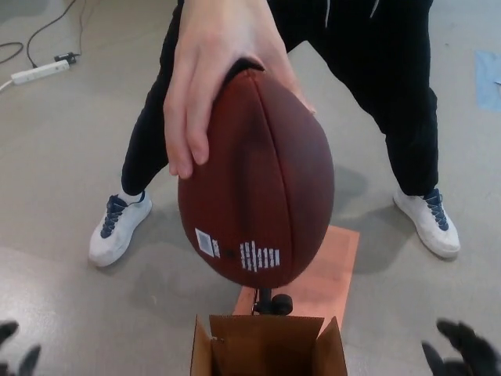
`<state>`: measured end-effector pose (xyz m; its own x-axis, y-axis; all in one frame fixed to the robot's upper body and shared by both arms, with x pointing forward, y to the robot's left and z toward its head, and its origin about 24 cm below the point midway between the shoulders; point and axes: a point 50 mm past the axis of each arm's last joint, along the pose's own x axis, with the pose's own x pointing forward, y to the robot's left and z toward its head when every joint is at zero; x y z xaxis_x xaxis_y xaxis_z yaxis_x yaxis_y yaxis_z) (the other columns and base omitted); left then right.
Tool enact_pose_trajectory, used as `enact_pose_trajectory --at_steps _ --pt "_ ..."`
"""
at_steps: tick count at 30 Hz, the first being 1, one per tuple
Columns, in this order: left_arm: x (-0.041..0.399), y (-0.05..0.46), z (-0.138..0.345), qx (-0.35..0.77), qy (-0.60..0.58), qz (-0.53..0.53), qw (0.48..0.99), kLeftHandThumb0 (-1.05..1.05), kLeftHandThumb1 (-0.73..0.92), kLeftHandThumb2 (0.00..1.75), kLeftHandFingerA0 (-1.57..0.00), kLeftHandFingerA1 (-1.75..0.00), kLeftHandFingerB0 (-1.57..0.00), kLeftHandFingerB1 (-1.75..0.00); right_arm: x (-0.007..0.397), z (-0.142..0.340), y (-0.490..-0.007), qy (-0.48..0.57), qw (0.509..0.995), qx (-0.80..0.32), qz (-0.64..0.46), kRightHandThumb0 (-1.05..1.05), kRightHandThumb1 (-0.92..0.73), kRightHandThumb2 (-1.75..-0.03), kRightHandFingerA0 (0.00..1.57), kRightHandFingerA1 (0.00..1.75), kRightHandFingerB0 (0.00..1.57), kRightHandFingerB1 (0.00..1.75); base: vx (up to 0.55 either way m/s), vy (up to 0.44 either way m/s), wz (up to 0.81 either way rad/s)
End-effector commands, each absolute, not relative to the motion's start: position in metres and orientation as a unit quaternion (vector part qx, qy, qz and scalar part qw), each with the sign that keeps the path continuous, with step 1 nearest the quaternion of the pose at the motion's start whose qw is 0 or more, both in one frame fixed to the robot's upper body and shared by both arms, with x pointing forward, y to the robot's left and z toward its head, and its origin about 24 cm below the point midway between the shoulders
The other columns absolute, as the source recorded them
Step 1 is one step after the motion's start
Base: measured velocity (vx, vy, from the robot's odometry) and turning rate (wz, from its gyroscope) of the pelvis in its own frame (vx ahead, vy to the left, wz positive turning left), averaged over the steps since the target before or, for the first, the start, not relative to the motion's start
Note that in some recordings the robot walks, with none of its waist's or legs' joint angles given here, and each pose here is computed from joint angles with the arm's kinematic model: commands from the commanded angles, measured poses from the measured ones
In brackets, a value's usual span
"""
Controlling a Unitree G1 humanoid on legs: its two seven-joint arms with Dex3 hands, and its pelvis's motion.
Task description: Use both hands to pick up a football from a person and place it into a container beneath
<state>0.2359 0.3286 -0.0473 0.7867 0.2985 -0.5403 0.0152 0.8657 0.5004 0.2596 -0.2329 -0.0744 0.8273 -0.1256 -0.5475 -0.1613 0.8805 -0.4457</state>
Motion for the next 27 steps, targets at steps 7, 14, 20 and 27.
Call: enact_pose_trajectory --at_steps 7,14,20,27 --pt "0.234 0.343 -0.039 0.271 0.290 0.091 0.913 -0.63 0.72 0.88 -0.18 -0.41 -0.09 -0.37 0.260 -0.068 -0.245 0.243 0.931 -0.271 -0.006 -0.64 -0.92 -0.70 0.27 0.36 0.02 0.14 0.00 0.000 0.00" --pt "0.234 0.343 -0.039 0.271 0.287 0.090 0.914 -0.63 0.72 0.88 -0.17 -0.41 -0.08 -0.37 0.259 -0.067 -0.244 0.231 0.938 -0.257 -0.014 -0.64 -0.92 -0.70 0.27 0.36 0.00 0.10 0.00 0.000 0.00" --pt "0.236 0.327 -0.032 0.161 0.194 0.072 0.965 -0.66 0.69 1.02 0.00 -0.33 0.00 -0.29 0.270 -0.040 -0.229 0.083 0.987 -0.125 -0.062 -0.67 -0.92 -0.75 0.25 0.36 0.00 0.04 0.00 0.000 0.00" --pt "0.243 0.274 0.013 0.137 0.019 -0.023 0.990 -0.77 0.77 1.07 -0.05 -0.28 -0.05 -0.20 0.272 0.019 -0.193 -0.113 0.988 -0.097 -0.026 -0.73 -0.92 -0.77 0.26 0.37 0.00 0.04 0.00 0.000 0.00"
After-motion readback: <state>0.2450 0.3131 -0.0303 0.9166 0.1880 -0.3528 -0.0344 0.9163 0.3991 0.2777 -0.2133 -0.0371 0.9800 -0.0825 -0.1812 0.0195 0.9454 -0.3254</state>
